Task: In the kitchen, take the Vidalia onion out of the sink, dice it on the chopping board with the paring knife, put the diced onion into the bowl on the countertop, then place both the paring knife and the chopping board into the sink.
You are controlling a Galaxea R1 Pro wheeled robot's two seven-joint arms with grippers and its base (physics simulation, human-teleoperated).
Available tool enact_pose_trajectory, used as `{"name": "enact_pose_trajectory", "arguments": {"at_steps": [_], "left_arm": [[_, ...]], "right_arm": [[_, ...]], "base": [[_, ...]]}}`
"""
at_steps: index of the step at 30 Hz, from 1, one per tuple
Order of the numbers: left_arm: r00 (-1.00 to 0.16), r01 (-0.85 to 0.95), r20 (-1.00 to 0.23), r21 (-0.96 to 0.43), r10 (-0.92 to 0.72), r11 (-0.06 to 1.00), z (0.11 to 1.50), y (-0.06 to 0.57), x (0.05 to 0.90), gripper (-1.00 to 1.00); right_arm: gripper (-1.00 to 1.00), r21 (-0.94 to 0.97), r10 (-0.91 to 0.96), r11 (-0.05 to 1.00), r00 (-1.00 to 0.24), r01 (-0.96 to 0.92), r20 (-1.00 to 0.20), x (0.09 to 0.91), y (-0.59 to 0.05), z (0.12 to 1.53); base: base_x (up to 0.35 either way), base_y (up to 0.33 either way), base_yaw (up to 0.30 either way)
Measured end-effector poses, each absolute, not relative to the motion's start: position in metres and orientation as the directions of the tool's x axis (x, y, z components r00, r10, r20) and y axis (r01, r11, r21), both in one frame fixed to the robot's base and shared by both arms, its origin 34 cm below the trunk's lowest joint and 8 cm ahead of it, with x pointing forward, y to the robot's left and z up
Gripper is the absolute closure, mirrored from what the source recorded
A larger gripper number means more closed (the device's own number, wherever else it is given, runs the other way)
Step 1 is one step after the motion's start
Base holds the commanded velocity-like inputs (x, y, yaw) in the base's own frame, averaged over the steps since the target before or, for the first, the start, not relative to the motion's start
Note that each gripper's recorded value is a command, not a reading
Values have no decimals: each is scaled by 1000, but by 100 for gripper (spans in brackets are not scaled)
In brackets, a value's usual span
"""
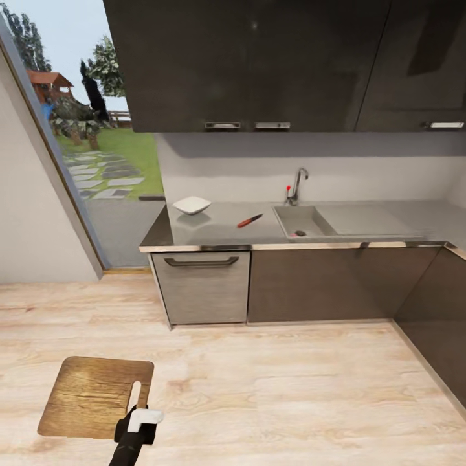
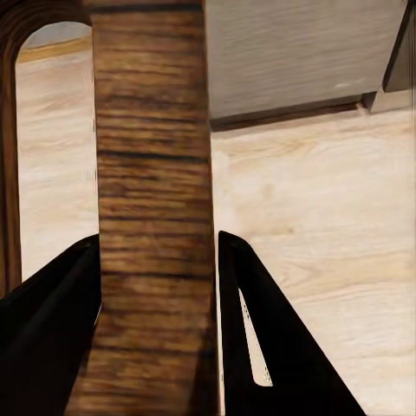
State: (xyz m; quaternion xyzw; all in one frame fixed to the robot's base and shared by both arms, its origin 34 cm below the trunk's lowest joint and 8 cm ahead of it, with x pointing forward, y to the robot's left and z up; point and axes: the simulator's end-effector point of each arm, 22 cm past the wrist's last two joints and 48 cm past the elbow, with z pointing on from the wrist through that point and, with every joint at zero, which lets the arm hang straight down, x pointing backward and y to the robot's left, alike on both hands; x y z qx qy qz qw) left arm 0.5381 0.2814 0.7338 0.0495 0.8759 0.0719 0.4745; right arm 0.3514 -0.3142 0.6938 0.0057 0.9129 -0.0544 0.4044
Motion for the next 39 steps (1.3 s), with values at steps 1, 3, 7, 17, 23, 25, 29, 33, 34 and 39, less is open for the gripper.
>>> {"name": "enact_pose_trajectory", "arguments": {"at_steps": [1,3,7,17,23,25,29,33,34,39], "left_arm": [[-546,14,-824,172,151,985,734,282,538,100],[-546,11,-825,171,149,985,734,283,538,100],[-546,10,-825,171,149,985,734,283,538,100],[-545,10,-825,171,149,985,734,283,538,100],[-545,21,-824,172,155,985,733,281,538,100],[-561,17,-814,170,150,985,730,279,536,100],[-690,2,-712,175,128,985,717,272,556,100],[-635,-4,-750,245,187,970,818,285,671,100],[-640,-24,-747,255,181,967,856,292,692,100],[-564,-89,-806,277,181,957,1047,288,721,100]], "right_arm": [[-100,-95,-33,994,-675,54,-737,351,-314,693],[-100,-95,-33,994,-676,54,-737,351,-314,693],[-100,-95,-34,994,-674,54,-738,351,-314,693],[-100,-94,-34,994,-676,53,-736,351,-314,693],[-100,-96,-32,994,-680,57,-732,350,-315,692],[-100,-103,-29,993,-721,59,-693,346,-318,684],[-100,-178,-34,973,-665,150,-746,448,-342,741],[-100,-201,-65,964,-584,172,-809,565,-343,848],[-100,-225,-83,955,-558,191,-826,595,-348,884],[-100,-231,-75,931,-472,284,-878,725,-361,1072]], "base": [[317,-127,0],[317,-88,0],[301,-11,0],[25,0,0],[214,0,0],[16,0,0],[1,0,0],[0,0,0],[0,0,0],[0,0,0]]}}
